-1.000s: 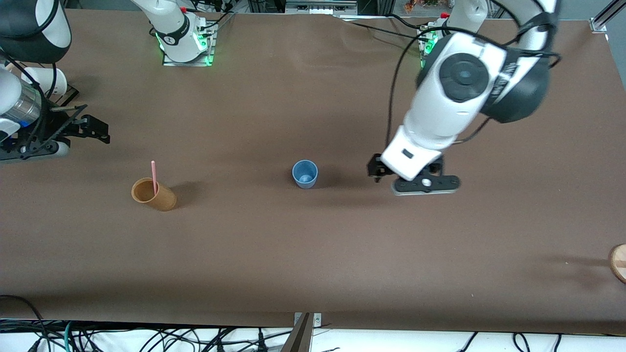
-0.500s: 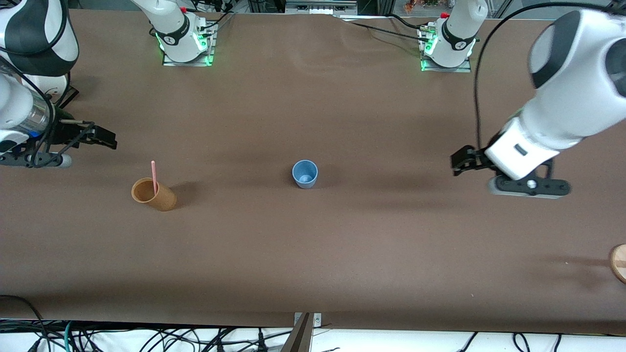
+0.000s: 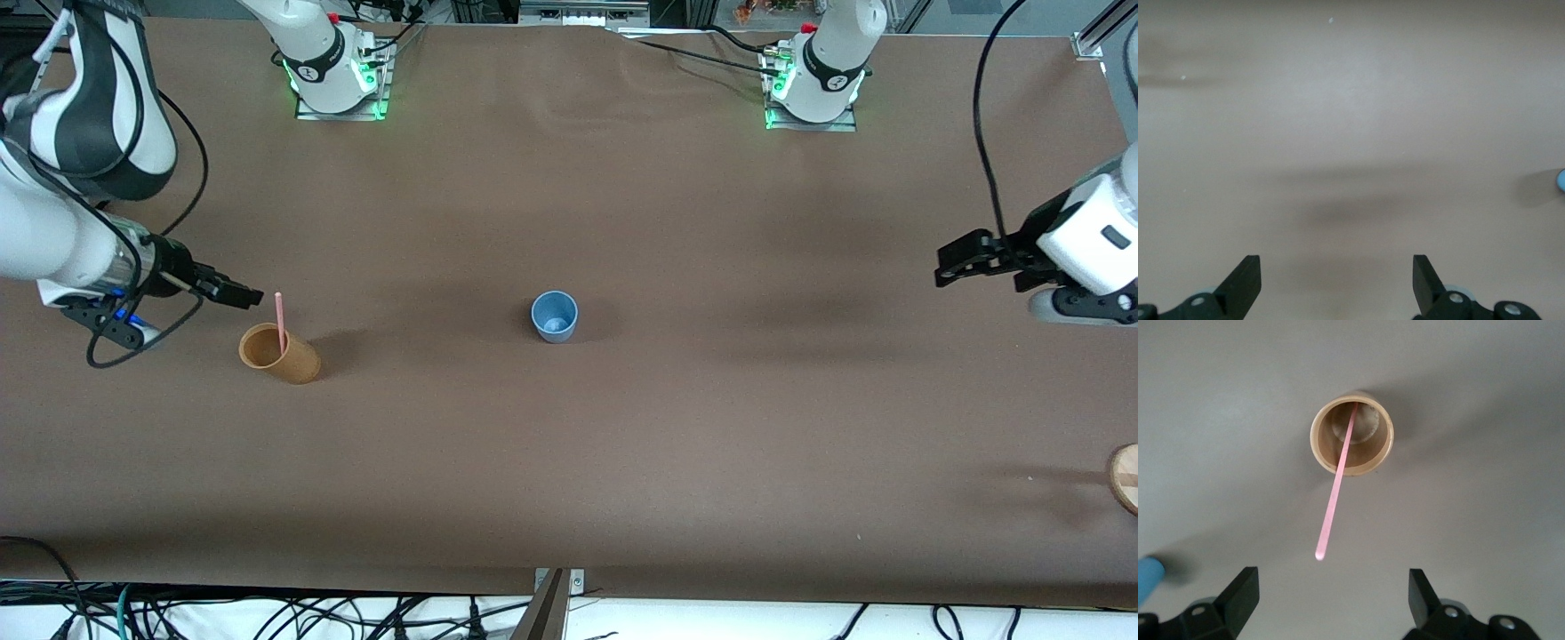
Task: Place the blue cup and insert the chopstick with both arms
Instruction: 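Return the left gripper to rest while the right gripper reaches the chopstick, then grasp the pink chopstick with the right gripper and pull it out, then carry the chopstick over the blue cup and lower it inside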
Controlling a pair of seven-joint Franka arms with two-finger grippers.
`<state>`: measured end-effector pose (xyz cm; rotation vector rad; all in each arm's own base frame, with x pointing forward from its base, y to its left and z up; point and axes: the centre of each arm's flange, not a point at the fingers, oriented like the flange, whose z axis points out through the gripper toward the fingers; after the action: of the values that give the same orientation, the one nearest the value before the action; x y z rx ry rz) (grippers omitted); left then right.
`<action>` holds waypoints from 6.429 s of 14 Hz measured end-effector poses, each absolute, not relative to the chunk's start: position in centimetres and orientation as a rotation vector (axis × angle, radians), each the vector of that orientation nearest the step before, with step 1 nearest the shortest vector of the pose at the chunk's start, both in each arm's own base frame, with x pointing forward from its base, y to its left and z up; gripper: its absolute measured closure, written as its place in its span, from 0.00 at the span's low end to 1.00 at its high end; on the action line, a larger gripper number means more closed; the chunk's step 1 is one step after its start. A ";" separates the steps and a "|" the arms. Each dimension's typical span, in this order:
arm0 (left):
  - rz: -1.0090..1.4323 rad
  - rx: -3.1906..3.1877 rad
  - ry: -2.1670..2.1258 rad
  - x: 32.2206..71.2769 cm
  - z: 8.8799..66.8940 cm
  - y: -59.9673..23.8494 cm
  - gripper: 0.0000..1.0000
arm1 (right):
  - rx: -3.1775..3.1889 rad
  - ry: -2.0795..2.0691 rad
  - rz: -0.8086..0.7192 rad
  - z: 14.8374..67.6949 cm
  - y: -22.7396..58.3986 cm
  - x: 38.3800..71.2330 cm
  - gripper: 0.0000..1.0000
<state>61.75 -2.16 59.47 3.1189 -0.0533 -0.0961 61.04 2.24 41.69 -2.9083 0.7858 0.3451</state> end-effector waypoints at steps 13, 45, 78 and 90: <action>-0.180 3.100 -0.021 55.3 57.1 -0.1 0.00 | -2.600 1.201 0.565 32.3 0.6 63.0 0.45; -0.155 3.093 0.030 57.1 56.4 -1.1 0.00 | -2.619 1.027 0.802 43.3 0.8 63.7 0.92; -0.158 3.094 0.021 57.3 56.2 -1.5 0.00 | -2.204 1.356 0.949 38.6 41.1 59.6 0.92; -0.162 3.094 0.021 57.4 56.1 -1.5 0.00 | -2.236 1.317 0.905 35.0 40.0 60.5 0.77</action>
<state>57.42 -1.48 56.06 3.0938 0.0208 -0.1616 60.47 39.95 35.05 -2.2359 1.3173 0.9045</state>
